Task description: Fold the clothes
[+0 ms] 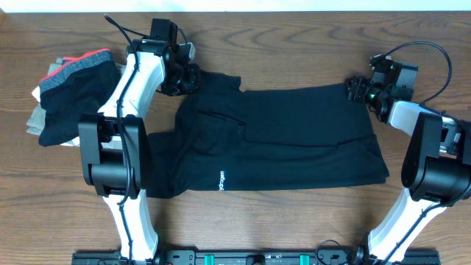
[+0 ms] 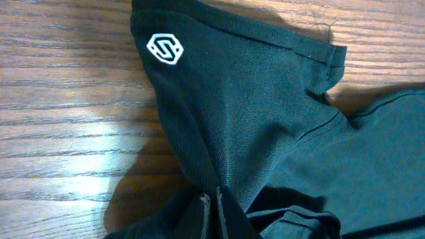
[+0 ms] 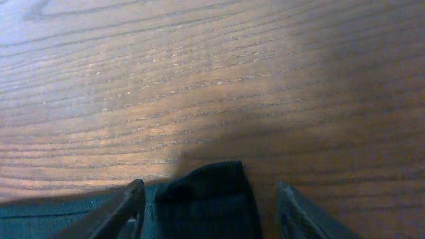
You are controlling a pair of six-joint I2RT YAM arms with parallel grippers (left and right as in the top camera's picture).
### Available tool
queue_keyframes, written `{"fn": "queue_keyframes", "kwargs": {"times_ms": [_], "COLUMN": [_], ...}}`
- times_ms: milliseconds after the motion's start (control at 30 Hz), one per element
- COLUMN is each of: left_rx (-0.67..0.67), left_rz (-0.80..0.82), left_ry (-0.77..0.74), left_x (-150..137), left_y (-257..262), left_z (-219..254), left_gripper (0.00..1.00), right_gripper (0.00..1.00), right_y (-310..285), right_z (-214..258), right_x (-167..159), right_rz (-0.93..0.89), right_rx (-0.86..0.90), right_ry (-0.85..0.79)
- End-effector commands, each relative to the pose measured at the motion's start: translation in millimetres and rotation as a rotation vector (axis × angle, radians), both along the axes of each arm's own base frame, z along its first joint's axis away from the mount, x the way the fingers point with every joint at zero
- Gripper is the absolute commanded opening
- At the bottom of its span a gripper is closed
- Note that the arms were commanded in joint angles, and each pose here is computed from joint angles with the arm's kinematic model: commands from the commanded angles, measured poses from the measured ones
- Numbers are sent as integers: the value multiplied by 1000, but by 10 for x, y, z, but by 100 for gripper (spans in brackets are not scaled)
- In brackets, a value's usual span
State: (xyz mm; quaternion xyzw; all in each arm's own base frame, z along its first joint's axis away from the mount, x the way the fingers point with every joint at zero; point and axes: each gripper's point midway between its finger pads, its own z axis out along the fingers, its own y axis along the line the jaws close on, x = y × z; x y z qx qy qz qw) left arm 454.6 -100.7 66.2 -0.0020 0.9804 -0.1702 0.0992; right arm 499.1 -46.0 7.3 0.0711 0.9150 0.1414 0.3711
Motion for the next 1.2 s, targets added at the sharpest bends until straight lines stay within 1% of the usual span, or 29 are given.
{"fn": "queue_keyframes", "kwargs": {"times_ms": [0,67,100,167,300,400,433,467,500,667,800,1000,1167], "left_rx": [-12,-12,-12,-12,-12,-12,-12,-12,-12,-12,-12,-12,-15], "left_rz": [3,3,3,3,3,3,3,3,3,3,3,3,6], "left_ry": [16,16,16,16,16,16,16,16,16,17,20,16,-6], "left_x": [-30,-30,-30,-30,-30,-30,-30,-30,-30,-31,-49,-130,-211], "left_y": [-25,-25,-25,-24,-24,-24,-24,-25,-25,-24,-23,-12,8], "left_z": [-25,-25,-25,-25,-25,-25,-25,-25,-25,-25,-7,177,423], "left_gripper": [6,6,6,6,6,6,6,6,6,6,6,6,6], "right_gripper": [55,51,45,38,28,14,8,3,1,1,1,1,1], "right_y": [55,62,69,80,76,78,80,80,80,80,52,-182,-308], "right_z": [-258,-285,-308,-351,-427,-439,-439,-438,-438,-435,-320,215,667], "right_x": [-109,-123,-132,-147,-181,-185,-184,-183,-183,-184,-202,-269,-404], "right_rz": [-2,0,0,0,-6,-5,-5,-5,-5,-5,-15,-92,-139], "right_rx": [11,7,6,5,-2,-2,-2,-2,-2,-1,1,-30,-67], "right_ry": [77,87,94,105,128,131,131,130,130,131,132,102,79]}}
